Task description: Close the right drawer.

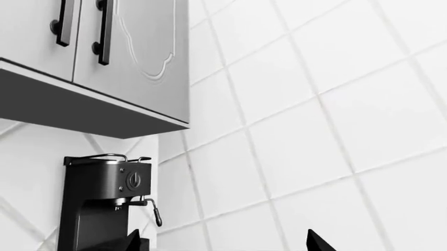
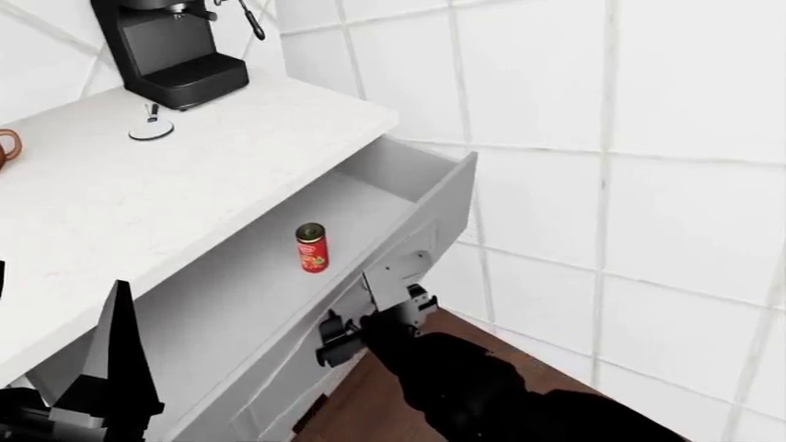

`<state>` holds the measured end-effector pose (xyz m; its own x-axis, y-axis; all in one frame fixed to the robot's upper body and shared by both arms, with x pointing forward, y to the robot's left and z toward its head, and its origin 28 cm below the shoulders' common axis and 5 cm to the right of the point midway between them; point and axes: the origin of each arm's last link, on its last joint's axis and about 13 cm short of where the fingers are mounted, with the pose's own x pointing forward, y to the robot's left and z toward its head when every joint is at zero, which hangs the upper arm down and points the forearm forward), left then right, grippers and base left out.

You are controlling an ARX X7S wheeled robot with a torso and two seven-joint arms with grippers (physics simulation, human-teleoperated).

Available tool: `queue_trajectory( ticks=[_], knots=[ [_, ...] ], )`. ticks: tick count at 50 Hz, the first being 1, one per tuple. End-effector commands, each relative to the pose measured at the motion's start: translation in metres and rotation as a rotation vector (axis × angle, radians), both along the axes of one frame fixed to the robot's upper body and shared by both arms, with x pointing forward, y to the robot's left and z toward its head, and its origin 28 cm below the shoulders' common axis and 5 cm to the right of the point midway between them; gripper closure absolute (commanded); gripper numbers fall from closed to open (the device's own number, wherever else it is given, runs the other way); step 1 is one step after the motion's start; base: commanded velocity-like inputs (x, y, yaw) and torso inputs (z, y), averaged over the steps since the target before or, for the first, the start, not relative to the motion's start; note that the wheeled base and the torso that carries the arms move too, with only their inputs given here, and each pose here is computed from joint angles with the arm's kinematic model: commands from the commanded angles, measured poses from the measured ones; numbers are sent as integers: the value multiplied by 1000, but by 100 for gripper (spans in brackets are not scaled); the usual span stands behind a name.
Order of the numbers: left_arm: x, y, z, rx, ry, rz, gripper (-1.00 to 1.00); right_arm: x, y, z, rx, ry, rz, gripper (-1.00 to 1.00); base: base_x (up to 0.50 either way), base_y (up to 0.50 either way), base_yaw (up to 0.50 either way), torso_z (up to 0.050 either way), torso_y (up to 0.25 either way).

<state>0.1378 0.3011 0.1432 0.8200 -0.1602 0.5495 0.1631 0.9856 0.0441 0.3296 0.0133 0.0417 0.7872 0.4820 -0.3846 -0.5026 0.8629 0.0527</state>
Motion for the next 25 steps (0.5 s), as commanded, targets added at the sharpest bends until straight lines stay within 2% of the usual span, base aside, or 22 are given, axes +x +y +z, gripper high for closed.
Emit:
queue_trajectory(
  ticks=[1,25],
  knots=[
    [0,0,0,-2,2,0,-100,-7,26,13,32,-30,154,-100,0,0,0,0,0],
    [0,1,-1,-4,4,1,-100,-1,31,31,1,-45,212,-100,0,0,0,0,1]
  ],
)
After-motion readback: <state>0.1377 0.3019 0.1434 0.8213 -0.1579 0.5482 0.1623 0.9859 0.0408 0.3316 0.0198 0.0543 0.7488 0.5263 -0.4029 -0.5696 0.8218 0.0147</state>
